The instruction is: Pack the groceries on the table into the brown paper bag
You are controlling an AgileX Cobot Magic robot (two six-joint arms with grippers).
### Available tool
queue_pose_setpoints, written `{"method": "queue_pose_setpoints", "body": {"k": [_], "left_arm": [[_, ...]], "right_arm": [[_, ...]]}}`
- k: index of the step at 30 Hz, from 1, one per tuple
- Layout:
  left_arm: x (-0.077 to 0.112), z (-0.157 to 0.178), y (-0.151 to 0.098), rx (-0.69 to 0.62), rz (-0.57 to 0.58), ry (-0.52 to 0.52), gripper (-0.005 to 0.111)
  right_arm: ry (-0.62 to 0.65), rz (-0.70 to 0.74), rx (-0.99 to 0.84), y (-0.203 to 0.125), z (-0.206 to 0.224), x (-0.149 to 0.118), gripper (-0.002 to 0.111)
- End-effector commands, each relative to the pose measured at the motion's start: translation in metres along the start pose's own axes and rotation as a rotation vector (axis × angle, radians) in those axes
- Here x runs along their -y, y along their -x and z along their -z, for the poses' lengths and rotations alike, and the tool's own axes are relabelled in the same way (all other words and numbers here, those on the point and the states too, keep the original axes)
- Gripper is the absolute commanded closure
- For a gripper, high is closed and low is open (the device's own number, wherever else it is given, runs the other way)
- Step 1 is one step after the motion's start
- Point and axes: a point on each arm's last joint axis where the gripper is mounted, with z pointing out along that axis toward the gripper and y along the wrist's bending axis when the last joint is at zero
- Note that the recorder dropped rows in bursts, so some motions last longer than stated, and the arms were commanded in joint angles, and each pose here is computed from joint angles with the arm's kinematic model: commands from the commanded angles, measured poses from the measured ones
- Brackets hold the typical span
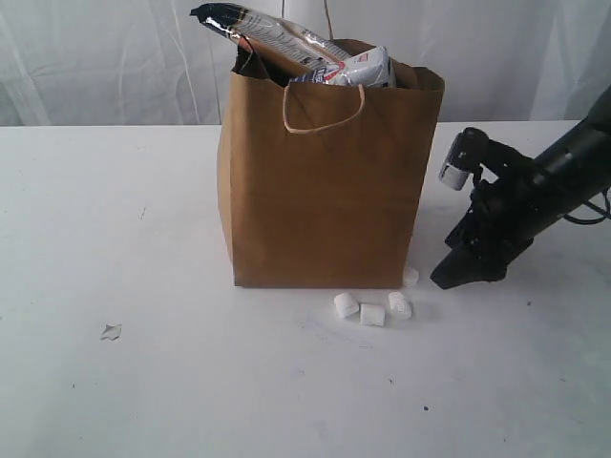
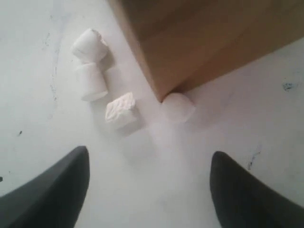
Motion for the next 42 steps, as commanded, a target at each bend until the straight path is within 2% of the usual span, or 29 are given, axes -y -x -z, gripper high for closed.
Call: {"method": "queue_pose_setpoints", "body": {"k": [1,5,9,14,20,29,31,42], "left_arm": [[0.0,0.0,-0.001,0.005,0.007,0.001,0.107],[0.0,0.0,-0.001,0.005,0.007,0.001,0.107],[0.0,0.0,-0.001,0.005,0.007,0.001,0.107],[0.0,0.0,-0.001,0.005,0.007,0.001,0.107],[0.0,0.0,-0.001,0.005,0.007,0.001,0.107],[0.0,0.0,-0.001,0.005,0.007,0.001,0.107],[0.0,0.0,-0.001,0.005,0.007,0.001,0.107],[0.0,0.0,-0.001,0.005,0.007,0.001,0.107]], "right_arm": [[0.04,0.169,-0.016,-0.007,-0.012,0.001,0.042],[-0.009,0.228,-0.008,-0.01,-0.023,0.011,0.042],[-0.005,0.299,0.049,-0.009,-0.033,0.014,0.044],[-0.05,0.28,0.084,-0.009,-0.042,0.022,0.049],[-0.036,0.259,0.169,-0.006,-0.05,0.023,0.05],[0.039,0.26,0.166,-0.009,-0.065,0.018,0.05],[0.046,0.302,0.159,-0.008,-0.071,0.016,0.051],[0.02,0.346,0.108,-0.01,-0.075,0.018,0.075]]}}
